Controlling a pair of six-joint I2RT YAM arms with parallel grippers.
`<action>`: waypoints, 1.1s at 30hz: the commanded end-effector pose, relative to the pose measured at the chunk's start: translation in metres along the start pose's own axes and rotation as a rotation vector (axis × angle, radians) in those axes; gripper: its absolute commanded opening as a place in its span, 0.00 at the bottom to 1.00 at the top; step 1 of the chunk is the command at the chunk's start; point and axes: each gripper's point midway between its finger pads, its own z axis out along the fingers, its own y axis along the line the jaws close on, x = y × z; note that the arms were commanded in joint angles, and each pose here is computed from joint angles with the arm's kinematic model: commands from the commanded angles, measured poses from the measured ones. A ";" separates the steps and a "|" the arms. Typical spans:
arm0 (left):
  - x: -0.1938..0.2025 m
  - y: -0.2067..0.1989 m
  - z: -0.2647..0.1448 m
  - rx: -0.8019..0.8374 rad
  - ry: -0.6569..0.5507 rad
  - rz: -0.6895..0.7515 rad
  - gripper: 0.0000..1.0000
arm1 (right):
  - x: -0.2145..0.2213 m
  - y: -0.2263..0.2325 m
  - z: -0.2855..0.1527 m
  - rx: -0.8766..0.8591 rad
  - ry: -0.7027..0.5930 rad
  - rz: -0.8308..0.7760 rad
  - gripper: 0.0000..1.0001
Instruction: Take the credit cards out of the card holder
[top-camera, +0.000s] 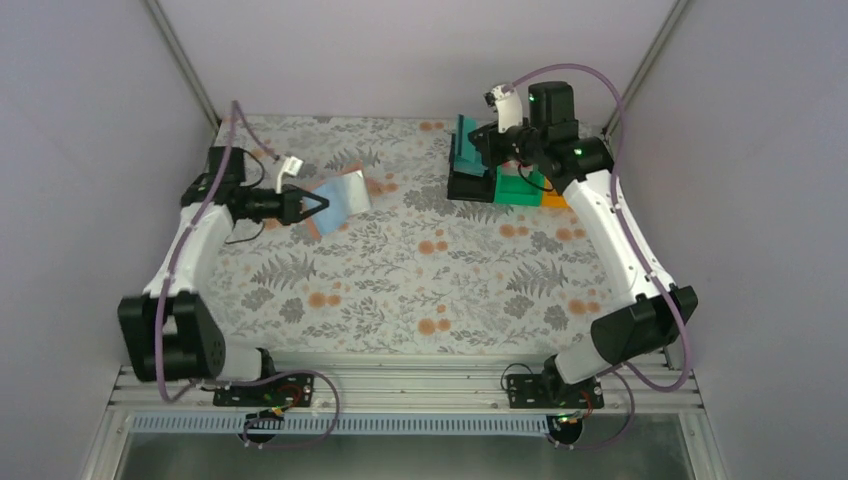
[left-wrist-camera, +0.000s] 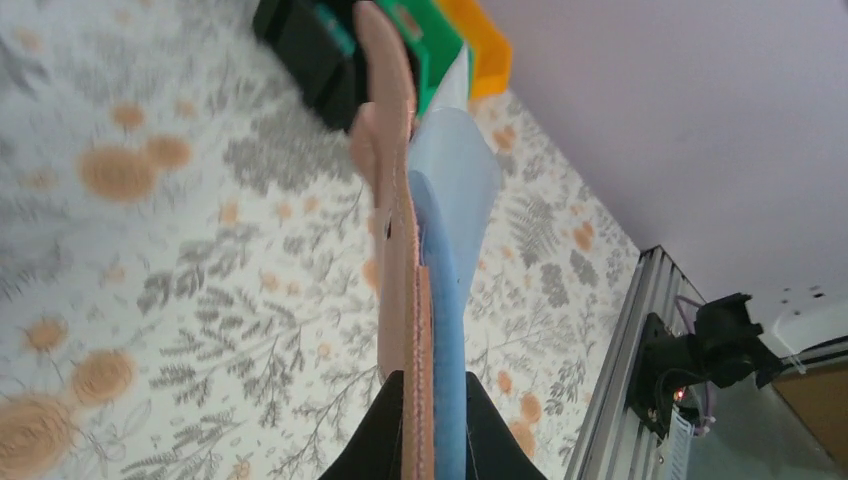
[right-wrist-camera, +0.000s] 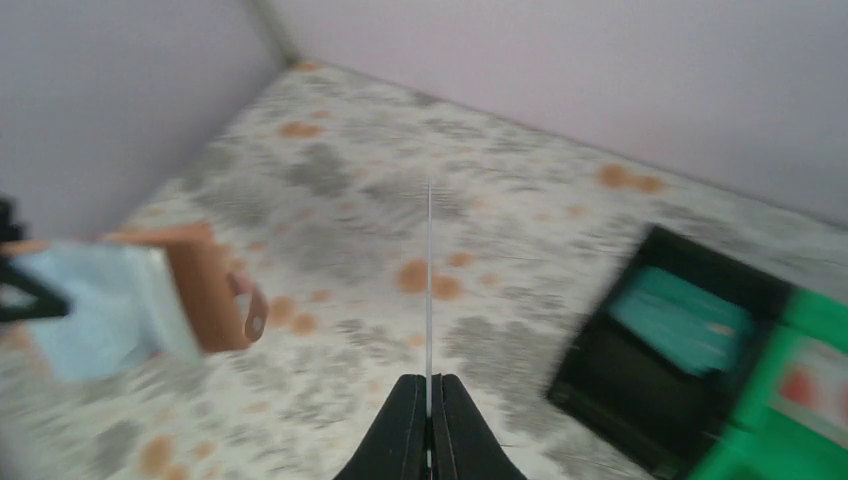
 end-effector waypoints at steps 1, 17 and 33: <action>0.032 0.037 0.045 -0.049 0.150 -0.085 0.02 | -0.010 -0.082 -0.010 0.497 0.024 -0.090 0.04; 0.123 0.108 0.122 -0.012 0.515 -0.352 0.02 | 0.028 -0.189 0.152 0.771 0.343 -0.861 0.04; 0.071 0.166 0.107 -0.348 0.522 -0.068 1.00 | 0.087 -0.238 0.204 0.802 0.519 -0.882 0.04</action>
